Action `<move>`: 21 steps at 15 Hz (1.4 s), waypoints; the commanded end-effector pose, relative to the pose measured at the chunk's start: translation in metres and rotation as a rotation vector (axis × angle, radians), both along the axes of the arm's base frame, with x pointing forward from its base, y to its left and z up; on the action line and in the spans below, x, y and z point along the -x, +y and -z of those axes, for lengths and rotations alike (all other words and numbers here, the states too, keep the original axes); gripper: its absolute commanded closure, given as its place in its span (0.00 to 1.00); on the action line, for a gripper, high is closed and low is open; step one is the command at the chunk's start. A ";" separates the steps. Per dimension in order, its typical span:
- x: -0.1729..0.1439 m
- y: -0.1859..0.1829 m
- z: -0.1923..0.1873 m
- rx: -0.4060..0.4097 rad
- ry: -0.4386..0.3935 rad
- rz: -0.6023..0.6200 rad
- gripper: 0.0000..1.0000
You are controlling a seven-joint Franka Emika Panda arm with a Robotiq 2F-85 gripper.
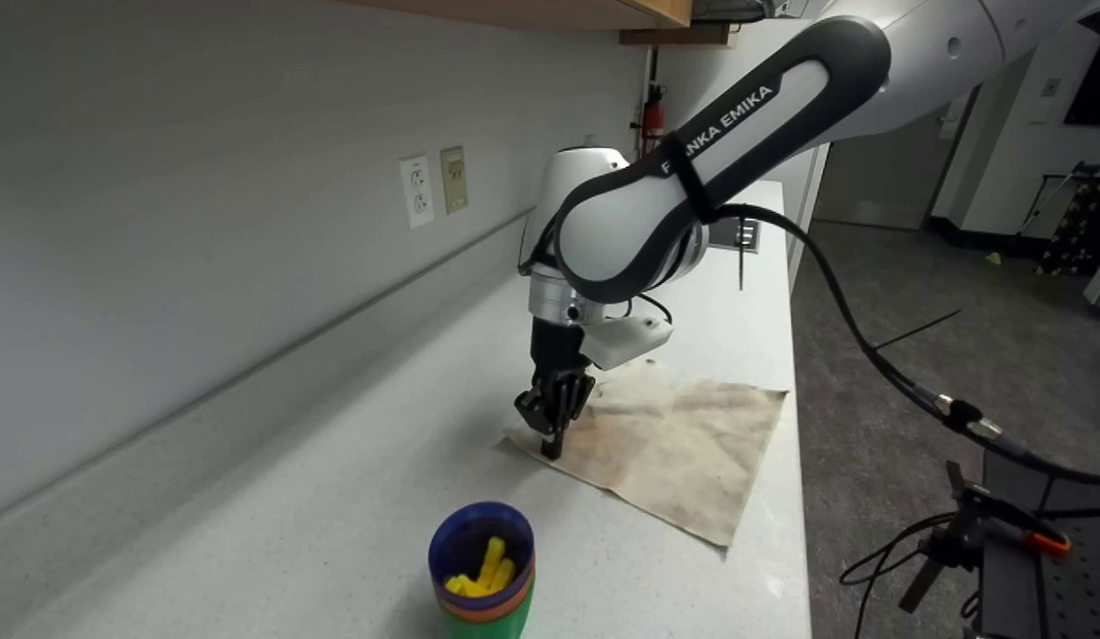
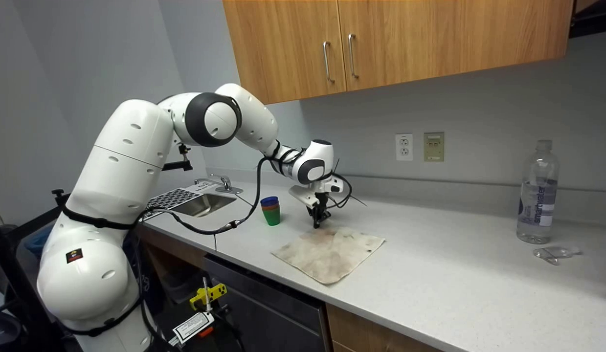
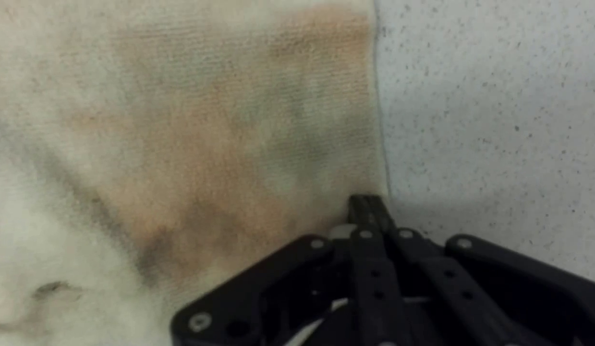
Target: Unfold the towel on the table.
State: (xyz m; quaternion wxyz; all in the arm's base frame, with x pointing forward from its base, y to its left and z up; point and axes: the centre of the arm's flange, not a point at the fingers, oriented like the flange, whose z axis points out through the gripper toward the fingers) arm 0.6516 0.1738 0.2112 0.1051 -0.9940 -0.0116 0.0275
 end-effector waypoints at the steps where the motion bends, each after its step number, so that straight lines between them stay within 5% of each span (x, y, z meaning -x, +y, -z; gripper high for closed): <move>1: 0.038 0.003 -0.025 0.042 0.052 -0.067 1.00; 11: 0.108 -0.041 -0.109 0.210 -0.035 -0.168 1.00; 19: 0.141 -0.076 -0.169 0.251 -0.281 -0.143 1.00; 20: 0.145 -0.075 -0.176 0.244 -0.307 -0.144 0.74; 21: 0.147 -0.078 -0.181 0.236 -0.336 -0.142 0.73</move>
